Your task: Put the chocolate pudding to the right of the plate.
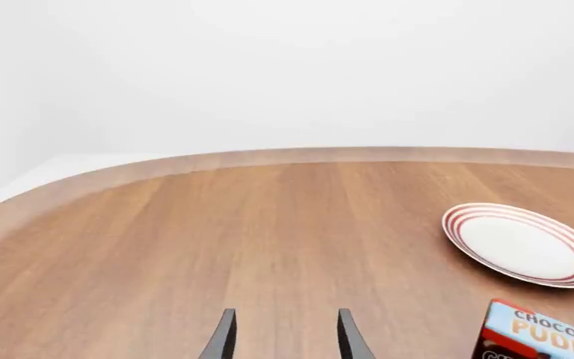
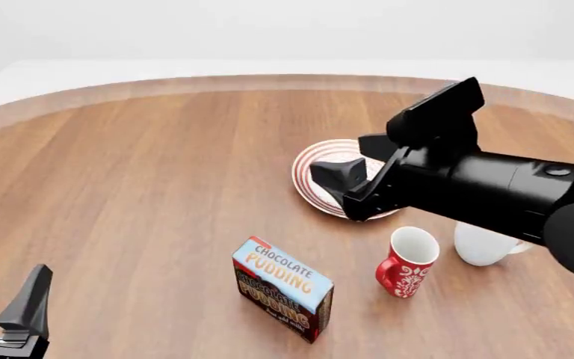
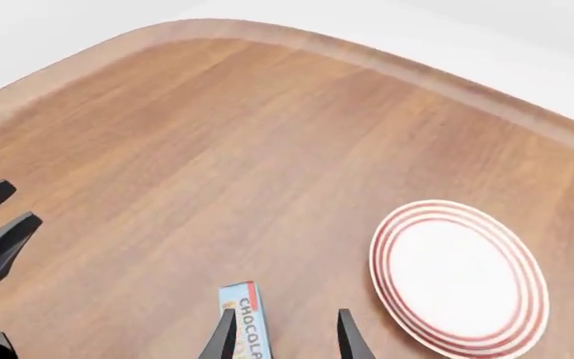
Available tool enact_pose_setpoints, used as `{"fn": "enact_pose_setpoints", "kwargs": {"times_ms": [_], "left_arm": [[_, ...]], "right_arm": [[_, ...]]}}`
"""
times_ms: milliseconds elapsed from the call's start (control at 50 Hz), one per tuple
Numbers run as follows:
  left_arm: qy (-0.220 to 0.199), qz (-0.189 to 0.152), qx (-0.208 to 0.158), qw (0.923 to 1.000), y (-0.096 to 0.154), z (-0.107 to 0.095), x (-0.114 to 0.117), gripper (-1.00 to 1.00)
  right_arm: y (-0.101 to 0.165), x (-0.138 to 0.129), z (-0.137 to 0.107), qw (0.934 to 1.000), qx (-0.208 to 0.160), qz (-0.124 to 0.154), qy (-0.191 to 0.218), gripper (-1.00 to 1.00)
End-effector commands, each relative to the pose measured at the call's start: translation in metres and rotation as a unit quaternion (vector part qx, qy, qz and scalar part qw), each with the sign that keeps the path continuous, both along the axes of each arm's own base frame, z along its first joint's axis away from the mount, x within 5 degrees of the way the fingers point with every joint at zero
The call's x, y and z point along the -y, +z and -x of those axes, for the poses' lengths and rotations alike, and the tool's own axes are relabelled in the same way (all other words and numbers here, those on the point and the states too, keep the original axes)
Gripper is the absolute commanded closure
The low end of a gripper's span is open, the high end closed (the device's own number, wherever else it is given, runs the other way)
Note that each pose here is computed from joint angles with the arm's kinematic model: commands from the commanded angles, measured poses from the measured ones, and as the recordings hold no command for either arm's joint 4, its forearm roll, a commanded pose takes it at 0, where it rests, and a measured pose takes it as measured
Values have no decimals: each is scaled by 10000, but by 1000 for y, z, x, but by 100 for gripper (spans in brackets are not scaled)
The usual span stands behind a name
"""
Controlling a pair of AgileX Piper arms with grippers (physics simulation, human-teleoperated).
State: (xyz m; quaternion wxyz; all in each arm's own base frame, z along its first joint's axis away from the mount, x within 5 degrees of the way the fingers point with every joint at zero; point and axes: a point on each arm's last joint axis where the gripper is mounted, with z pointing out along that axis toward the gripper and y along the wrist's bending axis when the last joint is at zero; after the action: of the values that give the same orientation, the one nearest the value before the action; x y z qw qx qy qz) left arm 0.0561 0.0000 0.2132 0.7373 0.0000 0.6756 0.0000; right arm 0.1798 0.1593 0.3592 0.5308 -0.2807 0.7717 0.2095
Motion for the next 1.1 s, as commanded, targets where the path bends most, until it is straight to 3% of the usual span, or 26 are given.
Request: {"fn": "enact_pose_setpoints", "kwargs": {"times_ms": [20,580,920,1100], "left_arm": [[0,0,0,10000,0,0,0,-100],[0,0,0,10000,0,0,0,-100],[0,0,0,10000,0,0,0,-100],[0,0,0,10000,0,0,0,-100]], "right_arm": [[-17,-7,-4,9997,-207,151,38,-100],[-50,-24,-8,9963,-671,492,203,-100],[-56,-25,-3,9954,-775,514,241,-100],[-60,-38,-9,9928,-904,706,348,-100]]}}
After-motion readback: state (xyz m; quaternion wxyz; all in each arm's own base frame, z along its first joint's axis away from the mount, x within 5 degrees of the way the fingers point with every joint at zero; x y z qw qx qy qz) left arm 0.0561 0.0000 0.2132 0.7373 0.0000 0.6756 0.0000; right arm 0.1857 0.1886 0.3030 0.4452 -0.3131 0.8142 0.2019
